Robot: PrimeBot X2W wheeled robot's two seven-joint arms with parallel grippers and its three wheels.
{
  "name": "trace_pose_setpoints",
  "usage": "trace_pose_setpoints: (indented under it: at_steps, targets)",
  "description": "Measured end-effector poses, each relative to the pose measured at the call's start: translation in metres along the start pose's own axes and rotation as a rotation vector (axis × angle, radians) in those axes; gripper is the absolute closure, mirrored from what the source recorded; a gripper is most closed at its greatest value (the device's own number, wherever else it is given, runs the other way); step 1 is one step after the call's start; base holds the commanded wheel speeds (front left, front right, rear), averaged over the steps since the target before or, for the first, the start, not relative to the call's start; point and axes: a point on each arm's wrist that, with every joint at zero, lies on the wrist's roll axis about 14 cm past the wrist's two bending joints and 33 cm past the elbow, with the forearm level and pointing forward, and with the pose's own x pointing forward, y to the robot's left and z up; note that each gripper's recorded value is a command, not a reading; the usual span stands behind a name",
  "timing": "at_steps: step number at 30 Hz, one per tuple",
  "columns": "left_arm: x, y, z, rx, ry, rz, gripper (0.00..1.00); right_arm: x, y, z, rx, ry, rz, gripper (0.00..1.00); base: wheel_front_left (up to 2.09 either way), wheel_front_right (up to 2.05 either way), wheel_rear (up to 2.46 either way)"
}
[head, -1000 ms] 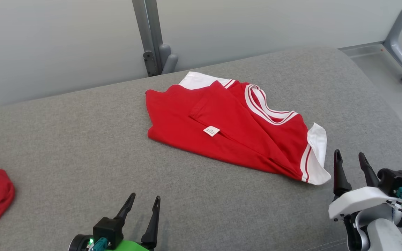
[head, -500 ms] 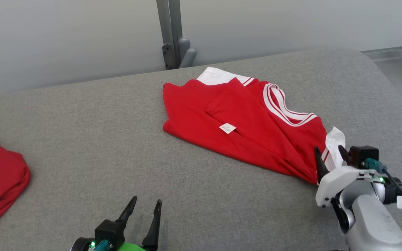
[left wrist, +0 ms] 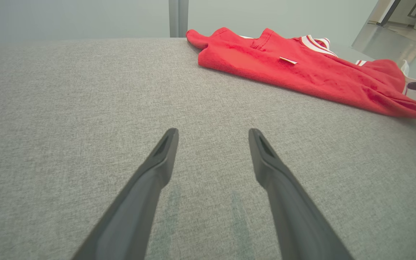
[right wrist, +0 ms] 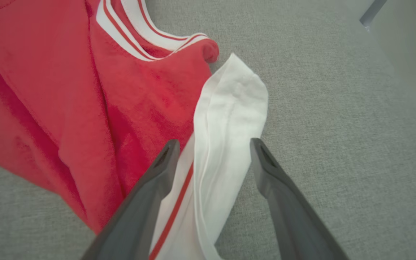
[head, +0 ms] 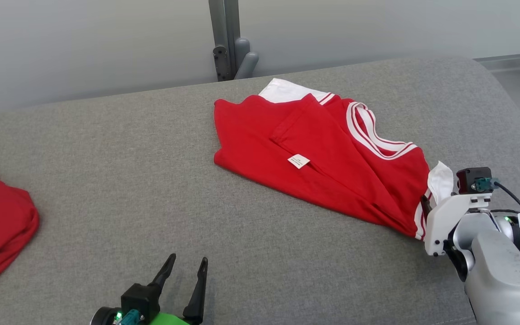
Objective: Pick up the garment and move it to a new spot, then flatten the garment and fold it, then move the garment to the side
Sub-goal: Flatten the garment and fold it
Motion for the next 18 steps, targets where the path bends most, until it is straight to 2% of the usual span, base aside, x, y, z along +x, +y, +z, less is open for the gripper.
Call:
trace_pose_setpoints:
  at_steps: [1,2,3,4,5,6,7,13,14,15,16,18]
  targets:
    - [0.000,0.000,0.000,-0.001,0.001,0.000,0.00,0.000,0.000,-0.003,0.008,0.008,0.000,0.00,0.00,0.00,0.00]
    - [0.000,0.000,-0.001,-0.001,0.002,0.001,0.00,0.001,0.000,-0.006,0.007,0.022,0.001,0.05,0.00,0.00,0.00]
    - [0.001,0.001,-0.001,-0.001,0.002,0.001,0.00,0.001,0.000,-0.010,0.011,0.032,0.001,0.15,0.00,0.00,0.00]
    - [0.001,0.001,0.000,-0.001,0.002,0.001,0.00,0.001,0.000,-0.013,0.013,0.042,0.002,0.36,0.00,0.00,0.00]
    - [0.001,0.001,-0.001,-0.002,0.003,0.002,0.00,0.002,0.000,-0.014,0.012,0.045,0.001,0.62,0.00,0.00,0.00]
    - [0.001,0.001,-0.001,-0.002,0.003,0.002,0.00,0.002,-0.002,-0.015,0.016,0.043,-0.002,0.97,0.00,0.00,0.00]
    - [0.001,0.001,0.000,-0.002,0.002,0.003,0.00,0.001,-0.004,-0.016,0.027,0.039,-0.007,1.00,0.00,0.00,0.00]
    - [0.002,0.001,0.002,0.001,-0.005,0.001,0.00,-0.006,-0.025,-0.024,0.096,0.001,-0.064,1.00,0.00,0.00,0.00]
    - [0.002,0.001,0.002,0.001,-0.006,0.000,0.00,-0.009,-0.033,-0.027,0.117,-0.013,-0.085,0.80,0.00,0.00,0.00]
    - [0.003,0.000,0.003,0.002,-0.007,-0.002,0.00,-0.013,-0.041,-0.029,0.149,-0.036,-0.110,0.38,0.00,0.00,0.00]
    - [0.003,-0.001,0.003,0.004,-0.008,-0.006,0.00,-0.017,-0.047,-0.032,0.163,-0.045,-0.129,0.00,0.00,0.00,0.00]
    - [0.003,-0.003,0.003,0.005,-0.008,-0.011,0.00,-0.024,-0.056,-0.036,0.182,-0.083,-0.162,0.00,0.00,0.00,0.00]
